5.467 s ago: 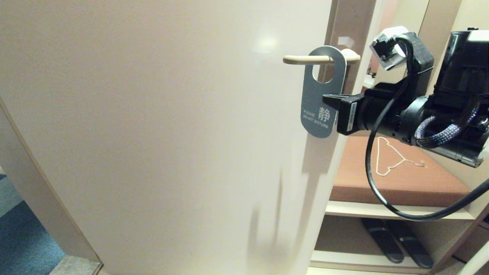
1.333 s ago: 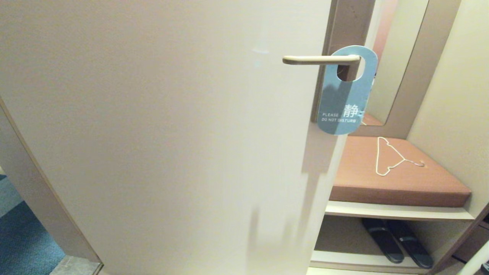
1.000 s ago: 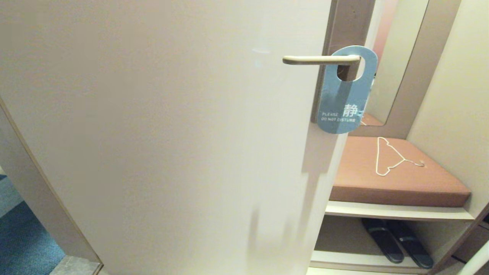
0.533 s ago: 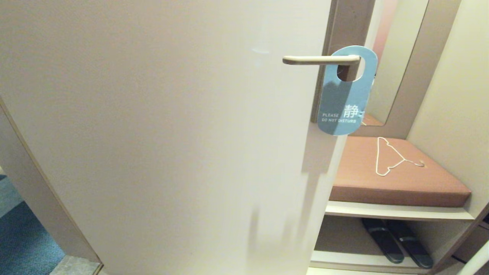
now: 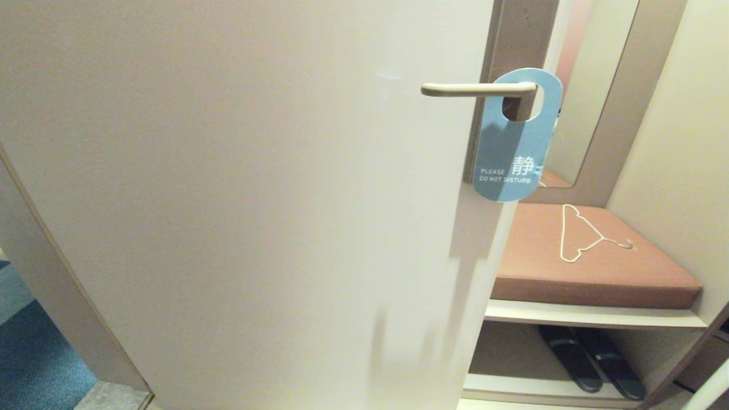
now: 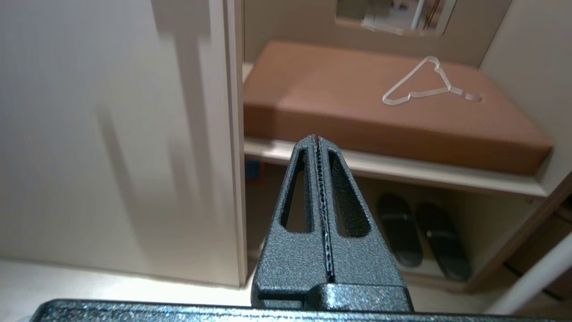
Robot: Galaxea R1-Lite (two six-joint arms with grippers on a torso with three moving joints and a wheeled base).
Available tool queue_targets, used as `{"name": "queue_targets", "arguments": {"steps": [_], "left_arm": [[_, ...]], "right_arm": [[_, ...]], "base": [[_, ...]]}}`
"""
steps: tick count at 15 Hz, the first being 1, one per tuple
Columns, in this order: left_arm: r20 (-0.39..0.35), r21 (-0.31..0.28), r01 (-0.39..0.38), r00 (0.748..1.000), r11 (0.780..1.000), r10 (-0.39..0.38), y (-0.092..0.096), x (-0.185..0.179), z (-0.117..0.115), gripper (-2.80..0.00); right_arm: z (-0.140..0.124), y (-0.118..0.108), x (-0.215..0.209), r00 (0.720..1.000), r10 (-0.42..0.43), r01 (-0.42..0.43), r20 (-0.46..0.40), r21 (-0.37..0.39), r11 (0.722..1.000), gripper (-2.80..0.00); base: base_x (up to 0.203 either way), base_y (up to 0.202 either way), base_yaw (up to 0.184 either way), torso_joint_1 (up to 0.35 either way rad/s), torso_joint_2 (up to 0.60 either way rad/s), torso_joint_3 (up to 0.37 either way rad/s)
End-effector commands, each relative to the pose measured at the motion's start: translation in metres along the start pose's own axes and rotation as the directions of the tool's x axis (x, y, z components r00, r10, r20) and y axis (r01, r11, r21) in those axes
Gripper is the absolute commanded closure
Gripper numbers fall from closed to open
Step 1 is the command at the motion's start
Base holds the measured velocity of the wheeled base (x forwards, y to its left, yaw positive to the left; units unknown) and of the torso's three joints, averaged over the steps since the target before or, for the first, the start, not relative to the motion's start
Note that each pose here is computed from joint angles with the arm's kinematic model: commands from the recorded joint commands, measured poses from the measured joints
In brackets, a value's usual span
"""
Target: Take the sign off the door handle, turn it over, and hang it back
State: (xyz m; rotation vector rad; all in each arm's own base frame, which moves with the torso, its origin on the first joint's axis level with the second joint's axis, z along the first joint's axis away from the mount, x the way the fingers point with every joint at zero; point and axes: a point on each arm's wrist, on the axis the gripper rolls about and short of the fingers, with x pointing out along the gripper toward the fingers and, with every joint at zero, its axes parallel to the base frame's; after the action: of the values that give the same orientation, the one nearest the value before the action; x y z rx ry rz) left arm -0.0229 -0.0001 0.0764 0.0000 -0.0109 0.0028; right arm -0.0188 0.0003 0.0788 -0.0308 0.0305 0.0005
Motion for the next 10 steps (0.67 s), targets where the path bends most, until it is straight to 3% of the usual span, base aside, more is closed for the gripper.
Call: {"name": "queue_targets", "arguments": {"steps": [1,10], "left_arm": [[0.000,0.000,0.000,1.000,1.000,0.000,0.0000,0.0001,0.0001,0.00],[0.000,0.000,0.000,1.000,1.000,0.000,0.0000,0.0001,0.0001,0.00]], "right_arm": [[-0.0014,0.0000,-0.0040,0.999,-0.003,0.003,0.050,0.007,1.000,0.00],[-0.0012,0.0000,-0.0040,0.999,-0.003,0.002,0.052,0.020,1.000,0.00]], "base": [[0.000,0.000,0.000,0.000,0.00,0.000],[0.000,0.000,0.000,0.000,0.00,0.000]]}}
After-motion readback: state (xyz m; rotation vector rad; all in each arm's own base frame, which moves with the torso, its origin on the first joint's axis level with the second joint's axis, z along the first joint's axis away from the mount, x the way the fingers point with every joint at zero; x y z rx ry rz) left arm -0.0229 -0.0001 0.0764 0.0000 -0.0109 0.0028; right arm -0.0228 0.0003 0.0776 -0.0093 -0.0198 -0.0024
